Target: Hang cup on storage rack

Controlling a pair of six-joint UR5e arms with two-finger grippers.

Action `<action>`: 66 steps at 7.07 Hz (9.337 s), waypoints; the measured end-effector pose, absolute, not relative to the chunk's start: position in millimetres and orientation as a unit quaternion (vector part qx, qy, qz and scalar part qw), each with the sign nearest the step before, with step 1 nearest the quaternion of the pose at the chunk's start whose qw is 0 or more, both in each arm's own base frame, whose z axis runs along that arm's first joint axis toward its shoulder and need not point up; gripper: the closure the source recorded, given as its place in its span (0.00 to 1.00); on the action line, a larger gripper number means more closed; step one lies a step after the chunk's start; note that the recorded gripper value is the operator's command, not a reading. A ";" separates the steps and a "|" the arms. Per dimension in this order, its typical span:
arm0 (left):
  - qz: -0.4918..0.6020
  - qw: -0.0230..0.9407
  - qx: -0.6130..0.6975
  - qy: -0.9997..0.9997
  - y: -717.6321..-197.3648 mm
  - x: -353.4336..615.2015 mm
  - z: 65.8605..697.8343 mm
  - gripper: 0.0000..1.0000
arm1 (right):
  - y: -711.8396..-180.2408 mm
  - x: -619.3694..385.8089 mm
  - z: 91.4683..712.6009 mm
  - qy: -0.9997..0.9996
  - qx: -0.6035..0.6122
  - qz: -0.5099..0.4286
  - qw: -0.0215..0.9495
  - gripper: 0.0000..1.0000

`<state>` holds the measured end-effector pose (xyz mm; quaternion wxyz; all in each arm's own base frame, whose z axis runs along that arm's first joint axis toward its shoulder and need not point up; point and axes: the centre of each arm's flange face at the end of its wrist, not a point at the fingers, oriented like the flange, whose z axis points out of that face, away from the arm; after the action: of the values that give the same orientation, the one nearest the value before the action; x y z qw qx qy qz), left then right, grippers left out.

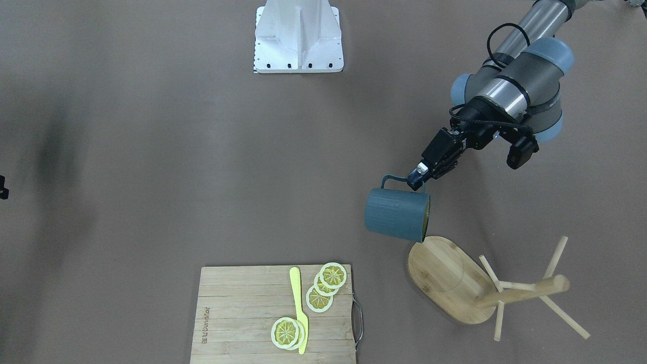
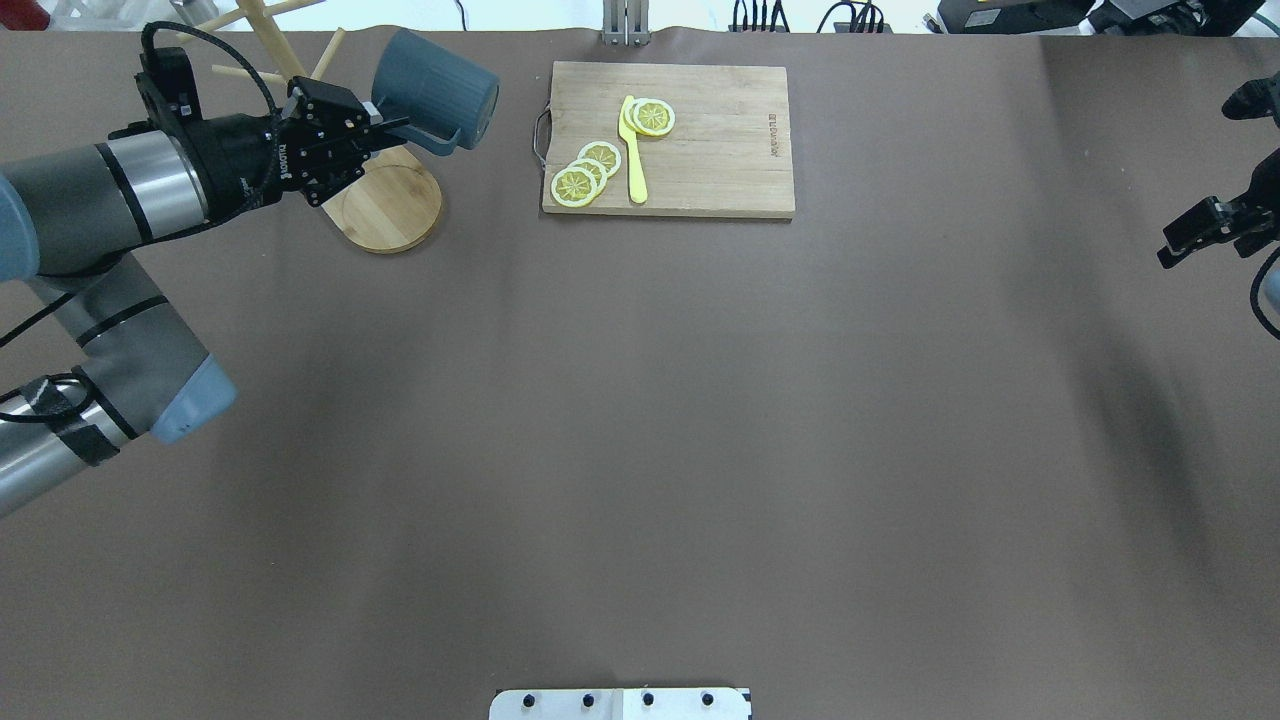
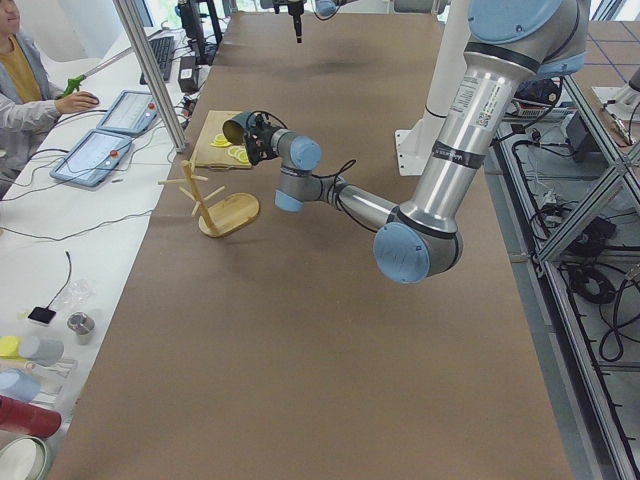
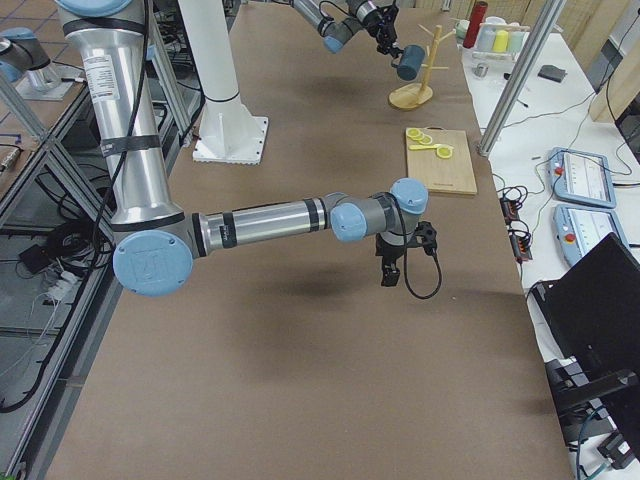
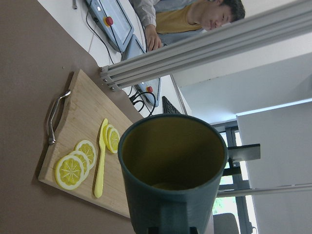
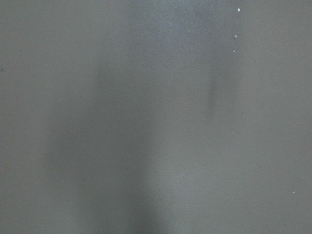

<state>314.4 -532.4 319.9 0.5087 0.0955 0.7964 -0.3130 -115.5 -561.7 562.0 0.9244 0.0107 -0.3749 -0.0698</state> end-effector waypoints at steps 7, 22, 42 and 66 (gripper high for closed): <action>-0.442 0.350 -0.066 0.823 -596.5 275.8 349.2 1.00 | -561.7 -113.8 561.4 -0.378 0.010 -0.068 0.923 0.00; -0.494 0.256 -0.131 0.821 -606.8 266.2 426.8 1.00 | -561.6 -111.3 558.7 -0.385 0.010 -0.066 0.920 0.00; -0.306 0.461 0.219 0.804 -510.2 209.1 475.5 0.03 | -551.2 -55.5 528.7 -0.392 0.059 -0.040 0.917 0.00; 0.005 0.883 0.095 0.459 -484.5 0.0 616.1 0.03 | -512.5 -2.0 601.4 -0.352 0.032 -0.007 0.935 0.00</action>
<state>0.0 -484.5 616.1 0.8835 0.0954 0.4586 0.0051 -2.0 -512.5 601.4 0.9355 0.0321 -0.3519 -0.0075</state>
